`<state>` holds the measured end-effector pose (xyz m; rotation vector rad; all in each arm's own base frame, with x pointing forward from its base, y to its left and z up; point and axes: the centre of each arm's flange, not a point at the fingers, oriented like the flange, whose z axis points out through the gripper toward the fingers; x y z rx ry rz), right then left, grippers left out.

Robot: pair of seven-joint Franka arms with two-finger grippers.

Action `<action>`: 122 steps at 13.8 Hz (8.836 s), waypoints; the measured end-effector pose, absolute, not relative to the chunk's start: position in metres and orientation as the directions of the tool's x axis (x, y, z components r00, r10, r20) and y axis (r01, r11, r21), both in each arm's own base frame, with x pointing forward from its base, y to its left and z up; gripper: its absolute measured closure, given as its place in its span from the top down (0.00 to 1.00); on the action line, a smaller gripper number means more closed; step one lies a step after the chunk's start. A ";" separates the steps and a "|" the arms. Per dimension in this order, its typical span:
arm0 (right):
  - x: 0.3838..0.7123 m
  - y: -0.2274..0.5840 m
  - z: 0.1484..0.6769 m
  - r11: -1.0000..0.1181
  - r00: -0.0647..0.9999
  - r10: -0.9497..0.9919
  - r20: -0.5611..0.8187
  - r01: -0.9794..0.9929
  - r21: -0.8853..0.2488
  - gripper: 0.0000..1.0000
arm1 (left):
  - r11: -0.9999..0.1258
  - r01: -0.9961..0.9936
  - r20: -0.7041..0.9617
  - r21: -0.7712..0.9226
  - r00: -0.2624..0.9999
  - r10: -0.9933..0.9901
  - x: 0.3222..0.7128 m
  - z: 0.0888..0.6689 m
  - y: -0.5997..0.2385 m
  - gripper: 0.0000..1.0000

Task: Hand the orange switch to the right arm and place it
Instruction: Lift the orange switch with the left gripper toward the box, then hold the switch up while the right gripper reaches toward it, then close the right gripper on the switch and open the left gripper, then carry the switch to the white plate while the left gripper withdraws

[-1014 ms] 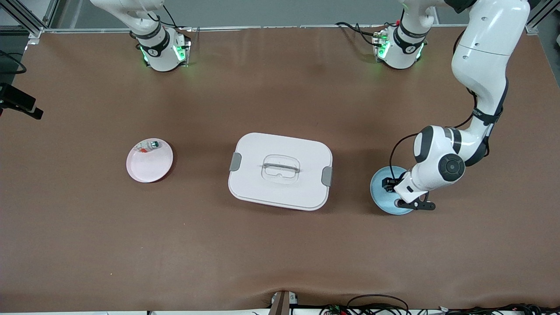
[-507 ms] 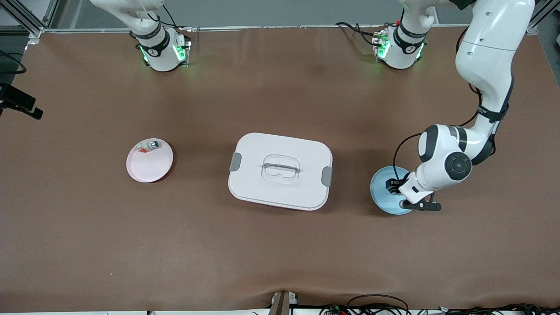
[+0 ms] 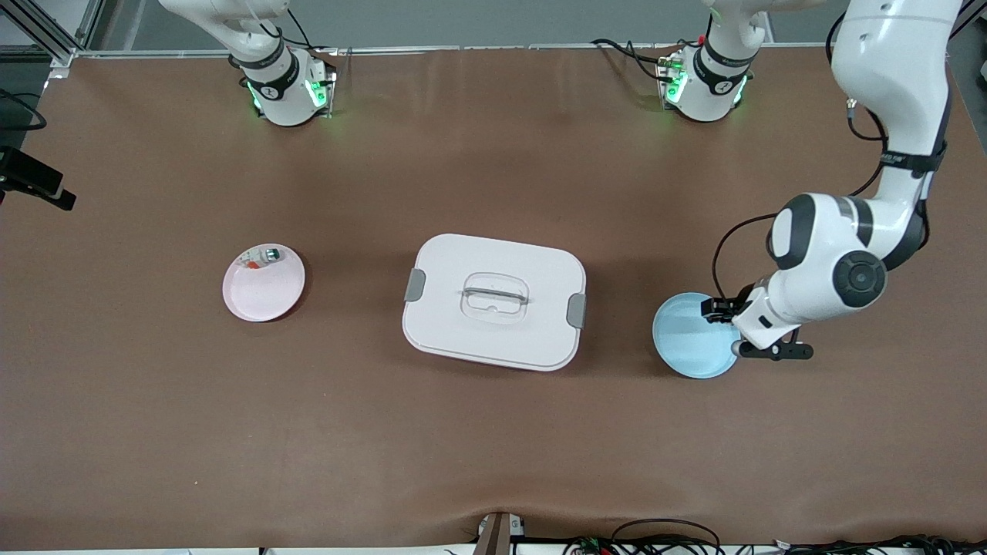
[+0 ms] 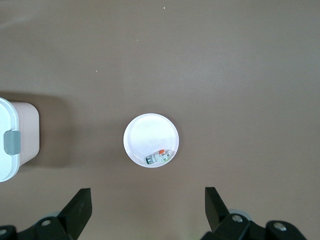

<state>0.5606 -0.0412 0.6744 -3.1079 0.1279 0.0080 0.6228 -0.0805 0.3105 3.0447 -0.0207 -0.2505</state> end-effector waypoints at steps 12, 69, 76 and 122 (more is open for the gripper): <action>0.561 -0.039 0.669 -0.999 1.000 -0.011 -0.018 -0.012 -0.033 1.00 | -0.919 0.307 -0.353 0.247 0.912 0.210 0.563 0.545 -0.190 0.72; 0.437 0.311 0.588 -0.774 0.953 -0.264 0.146 -0.119 -0.622 1.00 | -0.187 0.966 -0.723 0.177 0.256 0.641 0.476 0.565 -0.512 0.72; 0.439 0.307 0.582 -0.782 0.955 -0.256 0.149 -0.113 -0.613 1.00 | -0.187 0.966 -0.725 0.181 0.260 0.638 0.476 0.568 -0.513 0.72; 0.477 0.157 0.528 -0.621 0.624 0.756 0.200 0.779 -0.083 0.35 | -0.270 0.930 -0.582 0.248 0.366 0.726 0.519 0.503 -0.463 1.00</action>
